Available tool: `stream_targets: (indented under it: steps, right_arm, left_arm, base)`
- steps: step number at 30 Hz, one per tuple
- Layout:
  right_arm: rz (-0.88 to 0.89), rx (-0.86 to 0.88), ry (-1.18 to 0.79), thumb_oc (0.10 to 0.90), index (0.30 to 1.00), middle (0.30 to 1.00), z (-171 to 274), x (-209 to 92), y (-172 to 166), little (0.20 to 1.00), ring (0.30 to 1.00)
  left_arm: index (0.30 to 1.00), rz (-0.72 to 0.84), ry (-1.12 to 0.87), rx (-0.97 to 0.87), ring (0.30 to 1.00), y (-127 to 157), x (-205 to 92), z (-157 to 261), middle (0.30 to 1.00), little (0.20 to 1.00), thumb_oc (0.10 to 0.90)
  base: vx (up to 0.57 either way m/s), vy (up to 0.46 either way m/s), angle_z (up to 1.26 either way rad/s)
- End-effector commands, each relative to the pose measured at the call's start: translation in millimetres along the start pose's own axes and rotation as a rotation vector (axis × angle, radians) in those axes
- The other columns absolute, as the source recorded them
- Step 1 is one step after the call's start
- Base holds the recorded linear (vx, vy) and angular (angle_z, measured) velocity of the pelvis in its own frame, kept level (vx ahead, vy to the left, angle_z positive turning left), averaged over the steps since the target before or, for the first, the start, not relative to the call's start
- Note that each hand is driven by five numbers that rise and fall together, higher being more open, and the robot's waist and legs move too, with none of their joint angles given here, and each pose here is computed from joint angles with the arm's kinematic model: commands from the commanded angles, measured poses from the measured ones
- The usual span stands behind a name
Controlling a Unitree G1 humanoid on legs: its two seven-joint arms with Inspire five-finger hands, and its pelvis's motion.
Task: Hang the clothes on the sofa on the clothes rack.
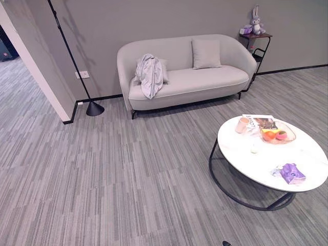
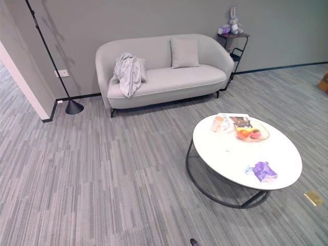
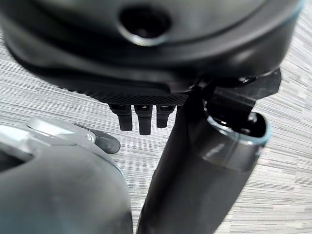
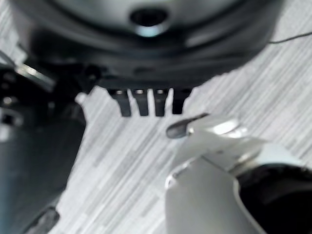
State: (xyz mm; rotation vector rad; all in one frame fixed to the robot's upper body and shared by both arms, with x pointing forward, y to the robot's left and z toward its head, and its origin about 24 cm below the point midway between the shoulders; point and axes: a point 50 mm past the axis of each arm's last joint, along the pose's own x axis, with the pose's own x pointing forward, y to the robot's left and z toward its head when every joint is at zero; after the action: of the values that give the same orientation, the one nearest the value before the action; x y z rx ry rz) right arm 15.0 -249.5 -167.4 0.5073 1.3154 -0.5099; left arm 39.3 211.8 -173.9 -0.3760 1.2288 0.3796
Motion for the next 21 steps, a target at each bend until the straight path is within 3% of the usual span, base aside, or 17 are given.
stream_targets:
  steps: [1, 14, 21]
  right_arm:
    - [0.039, -0.058, -0.007, 0.8, 0.9, 0.9, 9.9, 1.9, 10.0, 0.9, 0.9]
    - [0.122, -0.193, -0.01, 0.8, 0.9, 0.9, 17.5, 6.3, 35.4, 0.9, 0.9]
    - [0.135, -0.051, -0.038, 0.8, 0.9, 0.9, 18.4, 6.6, 37.8, 0.9, 0.9]
  left_arm:
    - [0.9, -0.019, -0.02, 0.026, 0.9, -3.7, 1.9, 9.6, 0.9, 0.9, 0.8]
    - [0.9, -0.035, -0.059, 0.104, 0.9, -11.8, 5.3, 30.9, 0.9, 0.9, 0.8]
    - [0.9, -0.038, -0.083, 0.098, 0.9, -11.8, 5.7, 40.7, 0.9, 0.9, 0.8]
  base:
    - [0.0, 0.0, 0.0]
    - [-0.02, 0.082, -0.08]
    - [0.21, -0.045, -0.04]
